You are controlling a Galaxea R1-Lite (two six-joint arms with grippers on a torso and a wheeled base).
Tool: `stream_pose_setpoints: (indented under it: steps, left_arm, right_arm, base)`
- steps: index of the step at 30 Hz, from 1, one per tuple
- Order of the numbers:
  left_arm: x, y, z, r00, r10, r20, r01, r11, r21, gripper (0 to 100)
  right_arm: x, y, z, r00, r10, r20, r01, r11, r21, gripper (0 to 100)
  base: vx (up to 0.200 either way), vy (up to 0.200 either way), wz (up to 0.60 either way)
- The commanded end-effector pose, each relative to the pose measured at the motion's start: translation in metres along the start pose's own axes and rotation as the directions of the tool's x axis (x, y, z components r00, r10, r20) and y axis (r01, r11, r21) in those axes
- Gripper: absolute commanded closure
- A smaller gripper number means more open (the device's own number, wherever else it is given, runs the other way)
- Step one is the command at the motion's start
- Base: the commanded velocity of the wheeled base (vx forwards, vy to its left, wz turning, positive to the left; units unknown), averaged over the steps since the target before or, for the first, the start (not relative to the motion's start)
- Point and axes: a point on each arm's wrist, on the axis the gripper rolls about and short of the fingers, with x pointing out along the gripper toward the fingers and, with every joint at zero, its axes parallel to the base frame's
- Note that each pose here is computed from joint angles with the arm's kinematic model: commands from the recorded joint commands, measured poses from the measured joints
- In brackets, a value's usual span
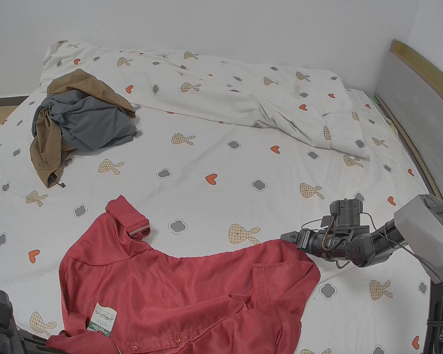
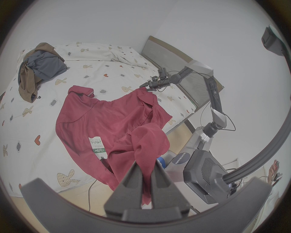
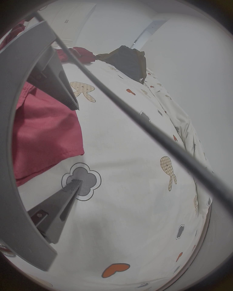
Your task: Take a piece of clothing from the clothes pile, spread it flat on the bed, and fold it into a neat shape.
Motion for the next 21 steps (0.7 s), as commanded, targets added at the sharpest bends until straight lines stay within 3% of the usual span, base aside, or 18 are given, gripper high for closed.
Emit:
stream_pose_setpoints:
  steps: [1,5,9,10,21]
  left_arm:
    - [0.000,0.000,0.000,1.000,0.001,-0.002,-0.001,1.000,0.000,100]
    - [0.001,0.001,-0.001,1.000,0.005,-0.005,-0.005,1.000,-0.005,100]
    - [0.002,0.001,-0.003,1.000,0.007,-0.013,-0.007,1.000,-0.009,100]
    - [0.002,0.001,-0.002,1.000,0.007,-0.012,-0.007,1.000,-0.008,100]
    - [0.002,0.002,-0.005,1.000,0.007,-0.016,-0.007,1.000,-0.011,100]
  right_arm:
    - [0.008,-0.004,-0.011,0.999,-0.003,-0.040,0.003,1.000,0.005,0]
    - [0.002,-0.001,-0.023,0.995,0.030,-0.092,-0.029,1.000,0.004,0]
    - [-0.023,0.014,-0.017,0.992,0.091,-0.085,-0.092,0.996,-0.014,0]
    - [-0.024,0.014,-0.016,0.991,0.100,-0.088,-0.101,0.995,-0.014,100]
    - [-0.035,0.016,-0.004,0.994,0.102,-0.043,-0.102,0.995,-0.013,100]
  base:
    - [0.000,0.000,0.00]
    - [0.000,0.000,0.00]
    - [0.000,0.000,0.00]
    - [0.000,0.000,0.00]
    - [0.000,0.000,0.00]
